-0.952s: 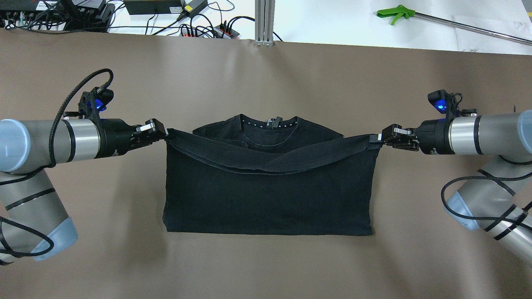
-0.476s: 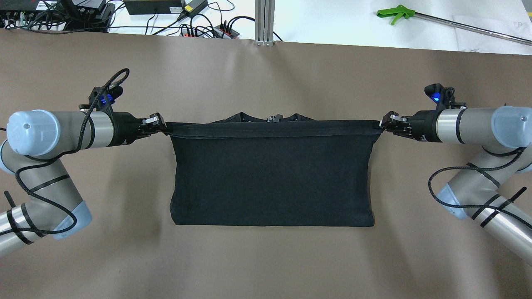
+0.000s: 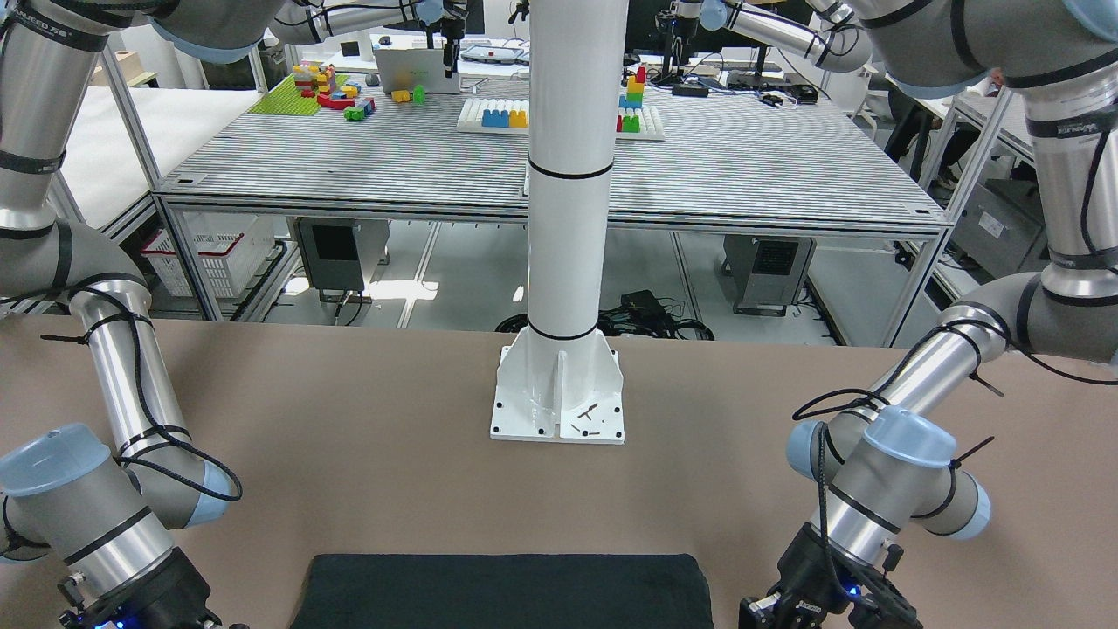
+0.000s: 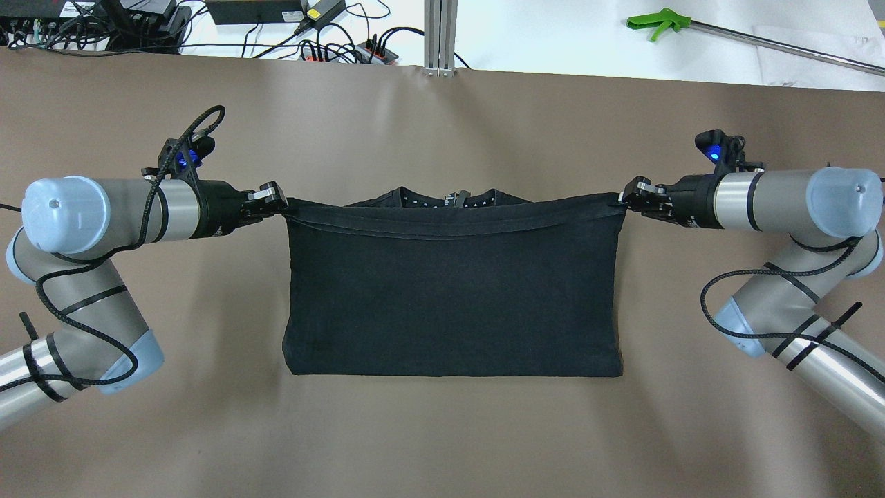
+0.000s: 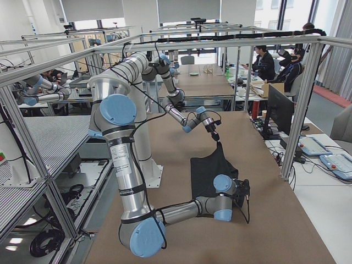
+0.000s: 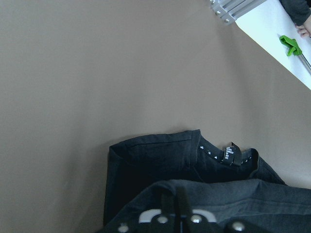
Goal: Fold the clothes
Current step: 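Release the hem and move the right gripper to the folded edge, then grasp the shirt's near corner with the right gripper and drag it toward the robot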
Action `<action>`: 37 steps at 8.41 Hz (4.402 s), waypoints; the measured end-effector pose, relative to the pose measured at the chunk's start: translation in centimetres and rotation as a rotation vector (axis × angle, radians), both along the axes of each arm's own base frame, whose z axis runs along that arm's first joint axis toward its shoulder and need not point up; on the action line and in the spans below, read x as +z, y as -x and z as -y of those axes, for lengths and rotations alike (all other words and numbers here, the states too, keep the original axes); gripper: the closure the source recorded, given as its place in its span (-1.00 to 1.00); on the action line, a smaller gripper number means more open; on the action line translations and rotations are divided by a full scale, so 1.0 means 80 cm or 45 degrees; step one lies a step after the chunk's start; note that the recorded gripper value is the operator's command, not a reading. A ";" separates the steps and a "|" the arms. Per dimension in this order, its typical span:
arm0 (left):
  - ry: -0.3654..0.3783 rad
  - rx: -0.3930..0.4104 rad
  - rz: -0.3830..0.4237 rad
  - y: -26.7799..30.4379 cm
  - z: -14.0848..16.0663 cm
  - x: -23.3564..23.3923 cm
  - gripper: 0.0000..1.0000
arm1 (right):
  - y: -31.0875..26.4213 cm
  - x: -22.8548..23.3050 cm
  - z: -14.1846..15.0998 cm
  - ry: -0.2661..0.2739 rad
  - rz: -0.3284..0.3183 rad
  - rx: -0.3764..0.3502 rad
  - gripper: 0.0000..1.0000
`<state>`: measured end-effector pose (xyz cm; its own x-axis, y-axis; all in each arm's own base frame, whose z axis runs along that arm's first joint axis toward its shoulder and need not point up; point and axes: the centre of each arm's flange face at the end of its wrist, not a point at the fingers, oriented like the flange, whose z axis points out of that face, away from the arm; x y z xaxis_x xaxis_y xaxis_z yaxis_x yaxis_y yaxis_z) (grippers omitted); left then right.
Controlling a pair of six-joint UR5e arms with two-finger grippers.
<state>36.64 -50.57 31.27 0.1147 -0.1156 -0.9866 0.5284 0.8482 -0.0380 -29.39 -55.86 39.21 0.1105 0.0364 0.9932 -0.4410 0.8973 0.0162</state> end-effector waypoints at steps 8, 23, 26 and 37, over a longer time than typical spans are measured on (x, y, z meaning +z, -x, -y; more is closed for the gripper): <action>-0.032 -0.064 -0.002 0.027 0.025 -0.015 -0.88 | 0.001 0.009 0.002 0.130 -0.082 -0.052 -0.88; -0.035 -0.093 0.001 0.037 0.029 -0.014 -0.88 | 0.111 0.062 -0.223 0.225 -0.182 -0.515 1.00; -0.033 -0.097 0.002 0.038 0.031 -0.013 -0.88 | 0.137 0.034 -0.270 0.173 -0.152 -0.605 1.00; -0.015 -0.118 0.029 0.041 0.031 0.005 -0.88 | 0.248 -0.079 -0.474 -0.052 -0.026 -0.637 -0.89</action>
